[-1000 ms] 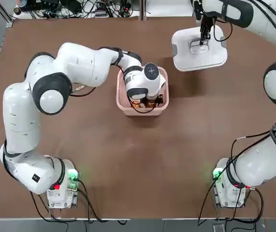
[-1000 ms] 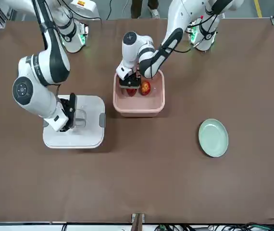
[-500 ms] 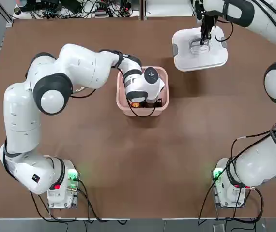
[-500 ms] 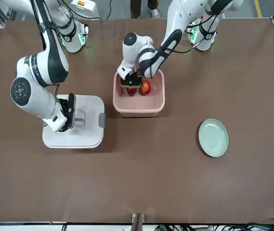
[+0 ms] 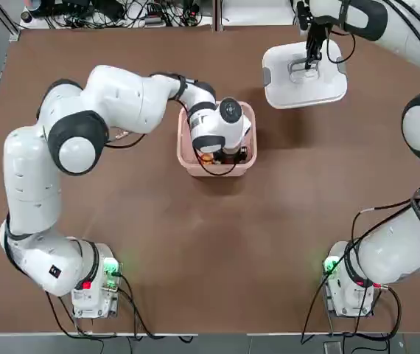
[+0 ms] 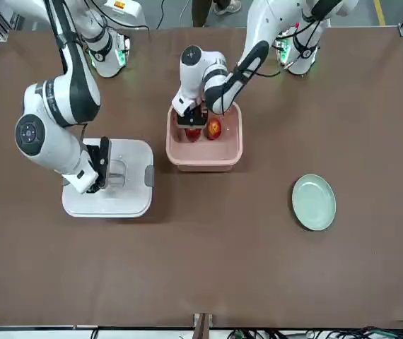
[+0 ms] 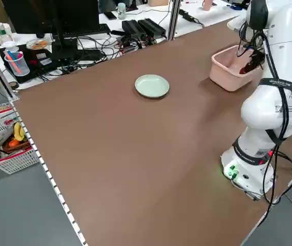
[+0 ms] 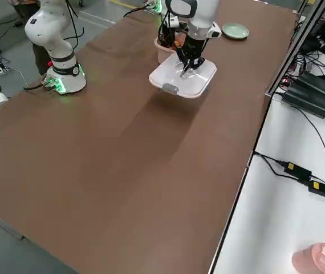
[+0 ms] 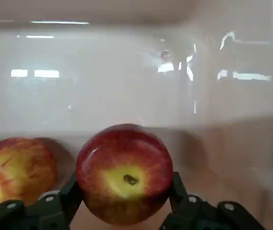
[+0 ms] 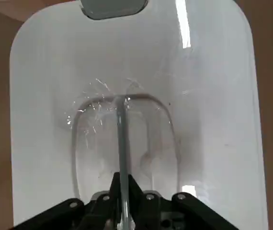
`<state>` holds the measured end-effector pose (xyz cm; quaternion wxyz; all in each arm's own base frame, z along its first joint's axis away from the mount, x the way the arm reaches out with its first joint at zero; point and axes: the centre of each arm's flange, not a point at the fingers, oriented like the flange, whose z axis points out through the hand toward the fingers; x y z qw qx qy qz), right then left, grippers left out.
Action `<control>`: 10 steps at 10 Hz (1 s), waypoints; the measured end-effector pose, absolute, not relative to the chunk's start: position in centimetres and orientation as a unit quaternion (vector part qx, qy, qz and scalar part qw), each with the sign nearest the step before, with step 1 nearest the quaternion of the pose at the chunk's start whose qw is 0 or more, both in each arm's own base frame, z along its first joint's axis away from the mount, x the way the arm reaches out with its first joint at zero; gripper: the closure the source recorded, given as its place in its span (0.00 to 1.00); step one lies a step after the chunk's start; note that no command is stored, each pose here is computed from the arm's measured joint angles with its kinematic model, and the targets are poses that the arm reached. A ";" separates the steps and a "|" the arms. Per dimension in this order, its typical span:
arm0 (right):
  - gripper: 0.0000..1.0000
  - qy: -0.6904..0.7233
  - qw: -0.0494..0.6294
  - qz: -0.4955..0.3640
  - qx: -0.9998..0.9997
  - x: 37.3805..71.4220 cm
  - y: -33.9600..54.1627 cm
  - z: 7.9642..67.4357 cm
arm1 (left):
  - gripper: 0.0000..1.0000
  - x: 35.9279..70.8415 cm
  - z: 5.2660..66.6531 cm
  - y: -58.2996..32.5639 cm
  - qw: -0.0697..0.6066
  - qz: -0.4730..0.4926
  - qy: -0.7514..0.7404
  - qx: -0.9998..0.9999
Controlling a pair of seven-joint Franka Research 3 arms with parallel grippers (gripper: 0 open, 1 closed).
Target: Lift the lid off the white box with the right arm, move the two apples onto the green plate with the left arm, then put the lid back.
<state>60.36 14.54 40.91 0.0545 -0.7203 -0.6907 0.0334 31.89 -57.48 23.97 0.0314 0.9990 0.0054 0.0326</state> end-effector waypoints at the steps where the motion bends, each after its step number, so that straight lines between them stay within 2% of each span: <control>1: 0.94 -0.693 0.055 0.033 -0.718 60.4 14.5 40.9 | 0.24 32.6 27.2 -57.7 0.033 0.026 0.025 0.999; 3: 0.94 -0.695 0.055 0.033 -0.716 60.4 14.3 40.9 | 0.24 34.3 33.8 -56.6 0.033 0.021 0.045 0.998; 4: 0.94 -0.695 0.055 0.033 -0.716 60.4 14.3 40.9 | 0.24 36.4 36.6 -54.8 0.027 0.024 0.057 0.998; 8: 0.94 -0.695 0.057 0.032 -0.716 60.5 14.1 40.9 | 0.24 50.0 46.5 -40.6 0.027 0.014 0.054 0.998; 10: 0.94 -0.696 0.057 0.032 -0.715 60.4 14.2 40.9 | 0.24 54.6 45.8 -32.5 0.014 0.007 0.048 0.999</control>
